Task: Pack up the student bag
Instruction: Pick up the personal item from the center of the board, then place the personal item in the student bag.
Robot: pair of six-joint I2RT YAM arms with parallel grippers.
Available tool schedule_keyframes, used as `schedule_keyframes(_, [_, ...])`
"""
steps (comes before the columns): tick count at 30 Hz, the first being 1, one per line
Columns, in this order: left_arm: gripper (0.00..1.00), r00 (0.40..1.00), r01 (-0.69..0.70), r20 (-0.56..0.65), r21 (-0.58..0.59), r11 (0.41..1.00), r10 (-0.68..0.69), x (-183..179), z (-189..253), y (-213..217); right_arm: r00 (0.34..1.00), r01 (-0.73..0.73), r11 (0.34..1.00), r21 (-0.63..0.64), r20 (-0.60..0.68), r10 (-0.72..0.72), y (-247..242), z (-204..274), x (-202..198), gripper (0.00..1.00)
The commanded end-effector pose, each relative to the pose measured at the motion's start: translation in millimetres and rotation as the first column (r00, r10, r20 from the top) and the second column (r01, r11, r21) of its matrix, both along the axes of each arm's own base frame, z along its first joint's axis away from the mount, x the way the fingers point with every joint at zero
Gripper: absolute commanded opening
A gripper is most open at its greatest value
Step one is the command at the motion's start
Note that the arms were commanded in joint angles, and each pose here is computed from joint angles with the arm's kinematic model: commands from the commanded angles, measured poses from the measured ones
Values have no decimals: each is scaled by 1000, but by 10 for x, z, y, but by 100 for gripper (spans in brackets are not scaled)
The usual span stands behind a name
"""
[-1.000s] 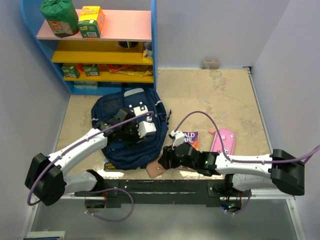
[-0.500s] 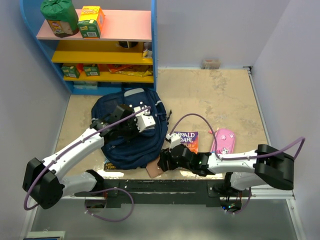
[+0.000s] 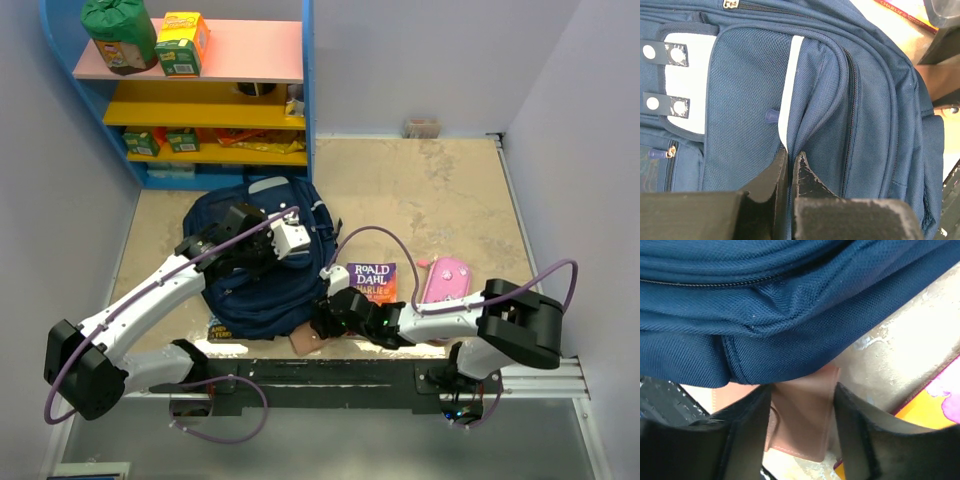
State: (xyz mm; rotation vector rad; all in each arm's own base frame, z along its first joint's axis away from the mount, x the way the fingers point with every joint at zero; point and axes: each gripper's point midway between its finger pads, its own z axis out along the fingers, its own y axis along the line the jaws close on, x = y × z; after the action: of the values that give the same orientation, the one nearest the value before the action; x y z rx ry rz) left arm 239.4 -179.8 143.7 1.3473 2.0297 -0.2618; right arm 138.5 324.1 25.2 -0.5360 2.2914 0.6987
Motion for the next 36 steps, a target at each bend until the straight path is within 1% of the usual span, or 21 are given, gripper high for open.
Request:
schedule_keyframes(1, [0, 993, -10, 117, -105, 994, 22, 210, 418, -139, 1000, -7, 1000, -7, -22, 7, 1, -67, -62, 33])
schedule_keyframes(3, [0, 993, -12, 116, -102, 995, 24, 209, 401, -132, 1000, 7, 1000, 16, -31, -6, -15, -23, -75, 19])
schedule_keyframes(4, [0, 993, -14, 117, -102, 995, 26, 213, 399, -132, 999, 11, 1000, 10, -37, -11, -60, -47, -93, 2])
schedule_keyframes(5, [0, 992, -14, 120, -102, 995, 26, 217, 402, -132, 999, 16, 1000, 14, -40, -16, -75, -33, -97, 0])
schedule_keyframes(9, [0, 992, -19, 122, -103, 995, 32, 227, 391, -130, 999, 36, 998, 45, -39, -34, -134, 141, -108, 0])
schedule_keyframes(12, [0, 992, -25, 120, -106, 994, 37, 227, 383, -129, 1000, 19, 993, 119, -19, -17, -136, 485, -132, 0])
schedule_keyframes(13, [0, 992, -29, 121, -107, 994, 42, 228, 380, -125, 1000, -10, 983, 183, -6, 12, -118, 730, -178, 0])
schedule_keyframes(16, [0, 990, -34, 131, -121, 992, 50, 249, 418, -139, 994, -105, 958, 267, 25, 102, -100, 1102, -314, 0])
schedule_keyframes(17, [0, 989, -38, 138, -124, 992, 55, 264, 438, -141, 992, -128, 938, 321, 56, 116, -125, 1323, -346, 0])
schedule_keyframes(19, [0, 987, -41, 146, -138, 990, 62, 287, 511, -160, 988, -151, 919, 363, 89, 128, -152, 1536, -371, 0])
schedule_keyframes(22, [0, 986, -40, 155, -161, 986, 66, 313, 614, -199, 985, -142, 898, 418, 149, 87, -176, 1896, -289, 0])
schedule_keyframes(26, [0, 985, -38, 158, -175, 984, 66, 327, 704, -225, 978, -161, 889, 428, 189, 86, -90, 2110, -196, 0])
schedule_keyframes(27, [0, 984, -38, 162, -179, 983, 68, 328, 727, -226, 978, -154, 897, 414, 192, 79, -49, 2079, -141, 0])
schedule_keyframes(28, [0, 985, -37, 161, -182, 983, 67, 328, 739, -233, 978, -142, 892, 429, 203, 58, -22, 2161, -66, 0])
schedule_keyframes(30, [0, 986, -28, 159, -190, 981, 59, 307, 780, -246, 979, -118, 895, 431, 200, 33, 43, 2138, 55, 0])
schedule_keyframes(31, [0, 987, -24, 154, -194, 981, 54, 295, 786, -254, 977, -99, 881, 463, 213, -3, 63, 2212, 179, 0])
schedule_keyframes(33, [0, 986, -24, 155, -199, 980, 55, 280, 808, -249, 978, -70, 866, 495, 206, -39, 95, 2240, 301, 0])
schedule_keyframes(36, [0, 987, -24, 152, -197, 980, 55, 257, 796, -233, 978, -25, 853, 521, 191, -88, 163, 2188, 540, 0])
